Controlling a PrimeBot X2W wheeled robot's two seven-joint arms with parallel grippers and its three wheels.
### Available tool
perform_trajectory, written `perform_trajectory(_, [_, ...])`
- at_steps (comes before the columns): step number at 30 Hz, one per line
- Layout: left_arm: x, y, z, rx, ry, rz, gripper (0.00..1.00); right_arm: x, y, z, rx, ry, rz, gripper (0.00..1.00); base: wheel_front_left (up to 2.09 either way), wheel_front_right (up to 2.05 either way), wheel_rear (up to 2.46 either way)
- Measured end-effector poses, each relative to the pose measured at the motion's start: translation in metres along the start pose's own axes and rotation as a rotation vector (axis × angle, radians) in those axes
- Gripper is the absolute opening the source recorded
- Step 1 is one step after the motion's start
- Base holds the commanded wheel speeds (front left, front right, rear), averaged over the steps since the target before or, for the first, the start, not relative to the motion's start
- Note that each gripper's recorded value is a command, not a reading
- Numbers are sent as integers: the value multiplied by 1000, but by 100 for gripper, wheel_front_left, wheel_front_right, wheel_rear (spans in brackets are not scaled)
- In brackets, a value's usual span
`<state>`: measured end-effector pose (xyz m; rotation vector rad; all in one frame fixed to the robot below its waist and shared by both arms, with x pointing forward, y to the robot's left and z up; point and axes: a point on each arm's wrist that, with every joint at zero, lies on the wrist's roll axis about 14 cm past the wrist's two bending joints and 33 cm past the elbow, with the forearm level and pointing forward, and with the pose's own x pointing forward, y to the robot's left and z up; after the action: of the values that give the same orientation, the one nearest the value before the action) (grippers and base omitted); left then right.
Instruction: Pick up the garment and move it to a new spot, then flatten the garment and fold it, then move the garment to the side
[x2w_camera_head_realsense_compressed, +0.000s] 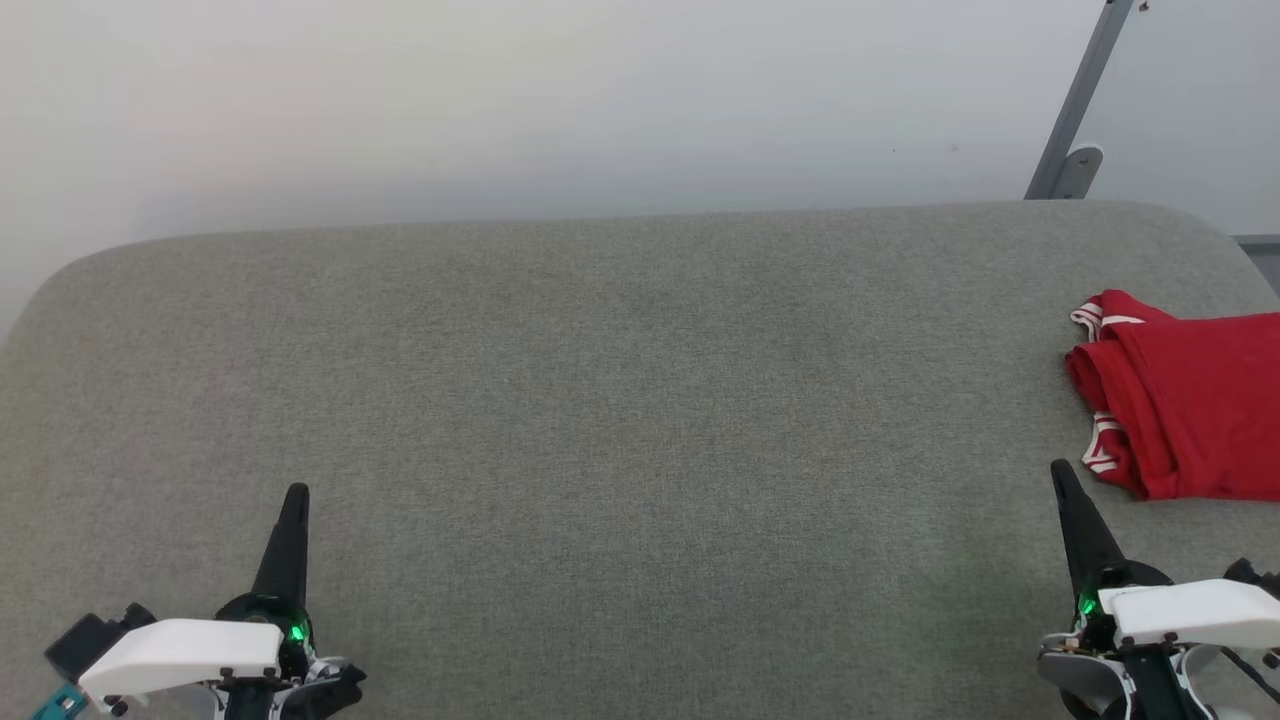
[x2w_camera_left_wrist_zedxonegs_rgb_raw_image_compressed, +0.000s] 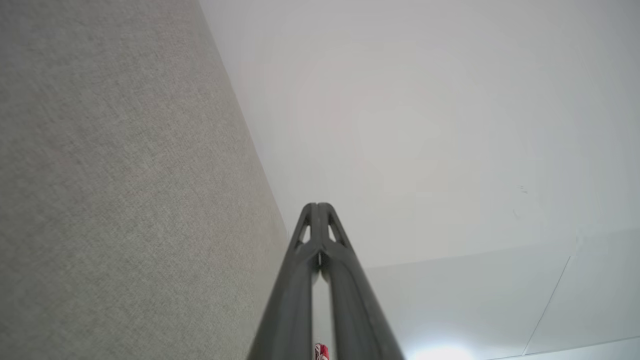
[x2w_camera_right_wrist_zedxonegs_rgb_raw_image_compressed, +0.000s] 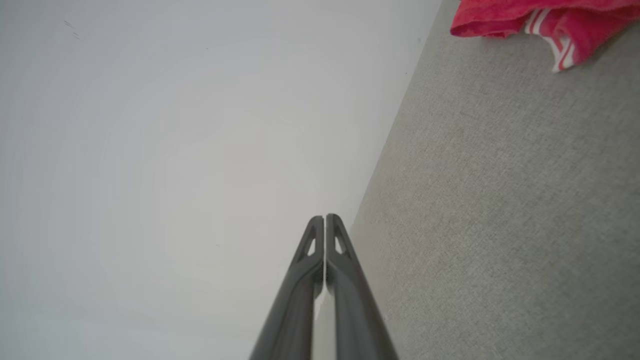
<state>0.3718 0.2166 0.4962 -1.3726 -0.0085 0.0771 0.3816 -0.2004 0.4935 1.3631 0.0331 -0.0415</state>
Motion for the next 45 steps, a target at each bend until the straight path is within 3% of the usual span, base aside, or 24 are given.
perform_trajectory(30, [14,-10,-15,-195,55,-29,0,5,11,2,202,7,41,0,0,0,0])
perform_trajectory(45, [14,-11,-16,-201,58,-31,0,6,13,2,209,6,44,0,0,0,0])
